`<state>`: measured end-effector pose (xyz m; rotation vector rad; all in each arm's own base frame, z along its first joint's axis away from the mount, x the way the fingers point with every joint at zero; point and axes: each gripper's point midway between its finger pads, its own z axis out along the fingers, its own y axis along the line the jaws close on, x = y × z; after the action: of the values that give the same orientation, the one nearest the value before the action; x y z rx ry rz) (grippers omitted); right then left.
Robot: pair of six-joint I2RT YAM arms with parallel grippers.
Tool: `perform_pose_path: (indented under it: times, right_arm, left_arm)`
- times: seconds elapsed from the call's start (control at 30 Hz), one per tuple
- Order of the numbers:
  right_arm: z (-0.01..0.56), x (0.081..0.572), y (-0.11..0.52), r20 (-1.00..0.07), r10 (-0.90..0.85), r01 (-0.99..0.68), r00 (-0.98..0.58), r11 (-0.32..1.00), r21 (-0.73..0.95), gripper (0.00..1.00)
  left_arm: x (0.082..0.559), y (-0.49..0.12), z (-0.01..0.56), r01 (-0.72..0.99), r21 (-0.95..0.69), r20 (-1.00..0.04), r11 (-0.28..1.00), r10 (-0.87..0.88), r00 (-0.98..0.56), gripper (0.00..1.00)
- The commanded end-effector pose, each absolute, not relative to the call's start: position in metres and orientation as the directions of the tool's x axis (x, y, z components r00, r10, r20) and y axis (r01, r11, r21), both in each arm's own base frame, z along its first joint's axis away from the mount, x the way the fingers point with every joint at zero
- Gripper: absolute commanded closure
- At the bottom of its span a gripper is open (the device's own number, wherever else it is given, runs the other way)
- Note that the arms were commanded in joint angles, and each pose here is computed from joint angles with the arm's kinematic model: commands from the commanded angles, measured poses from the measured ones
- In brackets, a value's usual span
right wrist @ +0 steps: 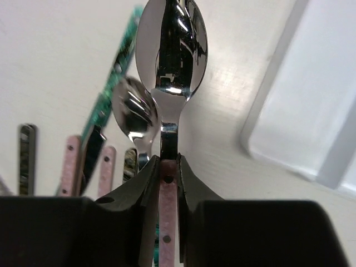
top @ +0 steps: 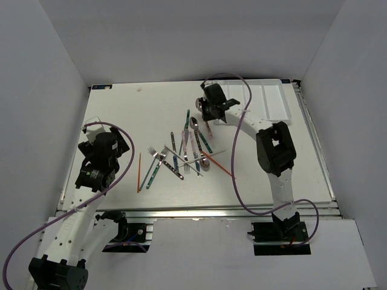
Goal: Sort the eating utensils into containers
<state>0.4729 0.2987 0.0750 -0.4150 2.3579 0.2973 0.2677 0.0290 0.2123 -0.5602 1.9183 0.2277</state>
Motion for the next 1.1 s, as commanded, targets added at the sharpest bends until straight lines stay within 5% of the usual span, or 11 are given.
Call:
perform_pose_path:
  times: [0.0,0.47,0.83,0.87,0.97,1.07]
  right_arm:
    - [0.172,0.512,0.28,-0.819,-0.043,-0.285,-0.572,0.947,0.15,1.0]
    - [0.154,0.638,0.209,-0.893,0.107,-0.042,-0.438,0.989,0.14,1.0]
    - [0.128,0.645,0.21,-0.891,0.071,-0.113,-0.449,0.984,0.135,0.99]
    - [0.125,0.642,0.209,-0.887,0.073,-0.112,-0.455,0.984,0.139,0.96]
    - [0.127,0.636,0.208,-0.884,0.08,-0.106,-0.461,0.984,0.145,0.44]
    - [0.149,0.634,0.207,-0.891,0.084,-0.111,-0.446,0.983,0.148,0.27]
  left_arm:
    - [0.268,0.027,0.216,-0.466,-0.109,-0.912,0.878,-0.274,-0.304,0.02]
    - [0.27,0.026,0.212,-0.465,-0.097,-0.908,0.88,-0.27,-0.322,0.02]
    - [0.272,0.026,0.208,-0.468,-0.083,-0.904,0.88,-0.265,-0.336,0.02]
    - [0.272,0.026,0.208,-0.468,-0.081,-0.904,0.88,-0.263,-0.338,0.02]
    - [0.272,0.026,0.208,-0.47,-0.081,-0.904,0.879,-0.264,-0.337,0.02]
    - [0.273,0.025,0.207,-0.467,-0.081,-0.903,0.88,-0.263,-0.34,0.02]
